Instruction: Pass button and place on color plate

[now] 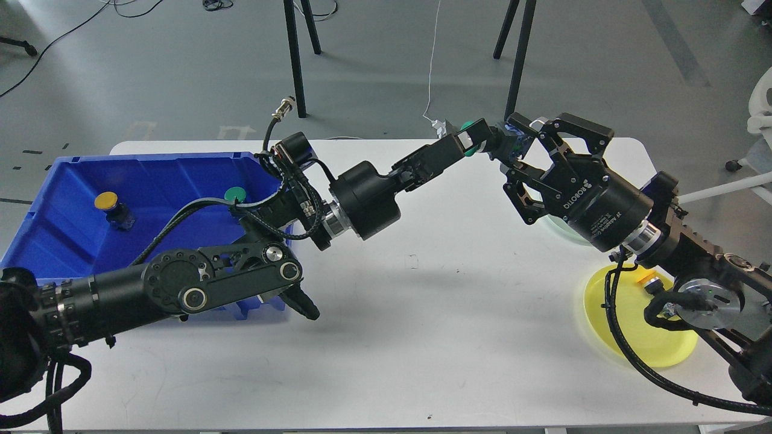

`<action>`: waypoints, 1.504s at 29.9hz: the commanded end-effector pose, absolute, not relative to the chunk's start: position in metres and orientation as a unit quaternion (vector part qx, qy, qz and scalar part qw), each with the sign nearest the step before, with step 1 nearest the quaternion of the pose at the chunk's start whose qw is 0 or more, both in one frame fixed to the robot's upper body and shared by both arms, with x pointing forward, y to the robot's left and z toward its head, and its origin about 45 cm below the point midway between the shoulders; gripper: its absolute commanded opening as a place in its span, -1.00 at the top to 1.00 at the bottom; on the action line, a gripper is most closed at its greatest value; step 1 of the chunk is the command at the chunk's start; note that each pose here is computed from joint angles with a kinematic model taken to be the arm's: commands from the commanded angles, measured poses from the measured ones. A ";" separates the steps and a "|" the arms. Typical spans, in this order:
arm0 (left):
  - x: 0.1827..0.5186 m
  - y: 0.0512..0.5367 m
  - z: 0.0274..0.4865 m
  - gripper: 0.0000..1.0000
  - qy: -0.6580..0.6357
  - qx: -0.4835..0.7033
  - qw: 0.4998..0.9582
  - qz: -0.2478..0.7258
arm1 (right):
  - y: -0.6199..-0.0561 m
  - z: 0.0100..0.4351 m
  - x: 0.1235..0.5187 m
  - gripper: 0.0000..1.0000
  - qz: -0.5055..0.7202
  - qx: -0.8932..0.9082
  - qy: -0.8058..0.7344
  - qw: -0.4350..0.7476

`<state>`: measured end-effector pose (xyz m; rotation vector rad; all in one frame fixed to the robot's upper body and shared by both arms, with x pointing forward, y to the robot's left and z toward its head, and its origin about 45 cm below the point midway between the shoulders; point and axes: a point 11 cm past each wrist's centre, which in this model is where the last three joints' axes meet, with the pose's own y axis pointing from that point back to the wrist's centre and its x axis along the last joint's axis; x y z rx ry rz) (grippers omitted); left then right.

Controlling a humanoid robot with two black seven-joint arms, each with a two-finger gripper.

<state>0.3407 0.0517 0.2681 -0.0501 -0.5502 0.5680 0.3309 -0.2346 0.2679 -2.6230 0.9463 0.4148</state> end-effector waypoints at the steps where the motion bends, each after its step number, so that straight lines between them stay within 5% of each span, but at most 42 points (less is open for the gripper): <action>1: 0.342 0.052 0.268 -0.41 -0.265 -0.025 0.923 0.279 | -0.238 0.269 0.332 0.87 0.144 -0.916 0.336 0.164; 10: 0.341 0.052 0.269 -0.54 -0.261 -0.027 0.924 0.279 | -0.310 0.258 0.338 0.88 0.129 -0.877 0.434 0.162; 22: 0.341 0.052 0.268 -0.56 -0.259 -0.027 0.924 0.278 | -0.431 0.175 0.349 0.89 0.159 -0.761 0.627 0.040; 45: 0.341 0.052 0.268 -0.59 -0.258 -0.027 0.925 0.279 | -0.392 0.114 0.411 0.87 0.126 -0.667 0.720 -0.141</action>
